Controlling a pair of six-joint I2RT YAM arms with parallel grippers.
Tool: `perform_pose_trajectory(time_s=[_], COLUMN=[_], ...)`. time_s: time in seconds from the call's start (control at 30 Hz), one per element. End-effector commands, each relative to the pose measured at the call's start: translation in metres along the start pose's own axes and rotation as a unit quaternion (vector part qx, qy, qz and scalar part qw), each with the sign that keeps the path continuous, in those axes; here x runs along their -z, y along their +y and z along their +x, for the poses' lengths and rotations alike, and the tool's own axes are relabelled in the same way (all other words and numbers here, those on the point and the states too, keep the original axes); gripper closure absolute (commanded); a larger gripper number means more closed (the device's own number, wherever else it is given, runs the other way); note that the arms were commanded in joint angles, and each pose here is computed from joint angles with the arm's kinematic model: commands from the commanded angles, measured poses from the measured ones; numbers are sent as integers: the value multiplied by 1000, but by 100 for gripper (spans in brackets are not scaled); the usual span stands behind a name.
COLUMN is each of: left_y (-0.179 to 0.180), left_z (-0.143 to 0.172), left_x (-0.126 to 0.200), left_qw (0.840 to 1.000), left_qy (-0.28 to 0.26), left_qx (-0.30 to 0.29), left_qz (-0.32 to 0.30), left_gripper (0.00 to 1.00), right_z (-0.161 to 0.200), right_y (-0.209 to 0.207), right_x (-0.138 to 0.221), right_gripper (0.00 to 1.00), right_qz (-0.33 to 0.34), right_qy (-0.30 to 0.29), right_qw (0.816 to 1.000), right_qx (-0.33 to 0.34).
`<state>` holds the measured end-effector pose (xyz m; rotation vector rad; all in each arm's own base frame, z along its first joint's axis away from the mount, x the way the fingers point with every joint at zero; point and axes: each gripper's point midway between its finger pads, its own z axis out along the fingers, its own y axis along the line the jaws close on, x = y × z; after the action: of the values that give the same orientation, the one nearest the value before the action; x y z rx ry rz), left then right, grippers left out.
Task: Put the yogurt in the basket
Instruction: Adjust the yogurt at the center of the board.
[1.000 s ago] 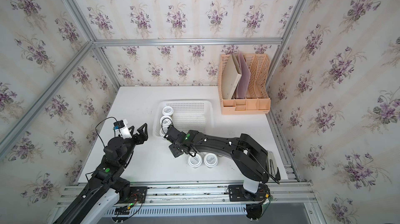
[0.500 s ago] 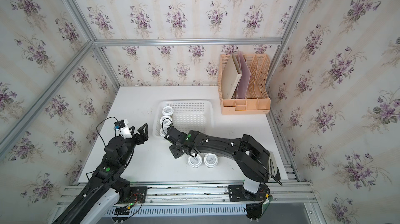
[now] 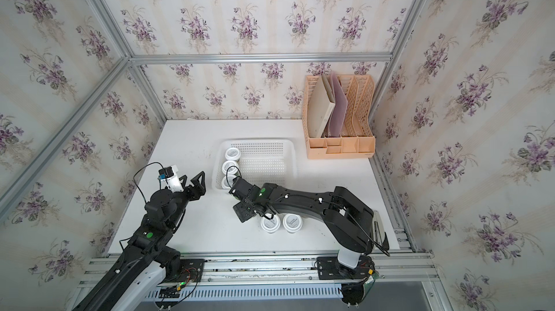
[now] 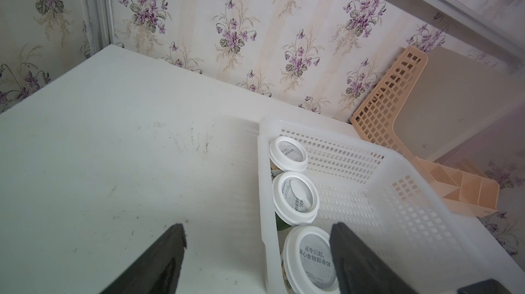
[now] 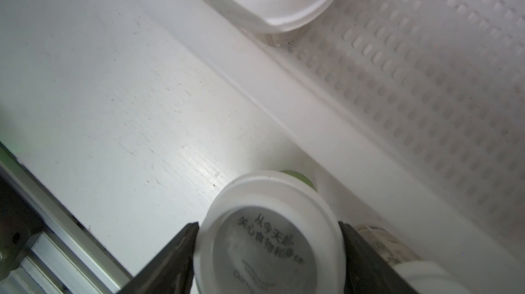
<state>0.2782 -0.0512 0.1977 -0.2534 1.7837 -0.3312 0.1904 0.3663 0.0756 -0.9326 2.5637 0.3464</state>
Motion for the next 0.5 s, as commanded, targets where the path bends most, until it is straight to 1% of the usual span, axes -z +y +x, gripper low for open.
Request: perform_pose_trajectory(time_s=[0.0,0.2,0.47], left_y=[-3,-4,-7], left_z=[-4,-3,-3], left_x=[0,-2,-3], left_qw=[1000,1000,1000], left_qy=[-7,-4,2], left_qx=[1,1,-1], left_qz=[8,10,14], left_gripper=[16,16,16], right_z=[0,-1,-14], right_y=[-2,-1,1], right_x=[1,6,28], right_gripper=[19,17,15], right_qz=[4,-1,-14], right_qy=[-3,-10,-43], right_qw=[1000,1000,999], right_qx=[-2,-6,-11])
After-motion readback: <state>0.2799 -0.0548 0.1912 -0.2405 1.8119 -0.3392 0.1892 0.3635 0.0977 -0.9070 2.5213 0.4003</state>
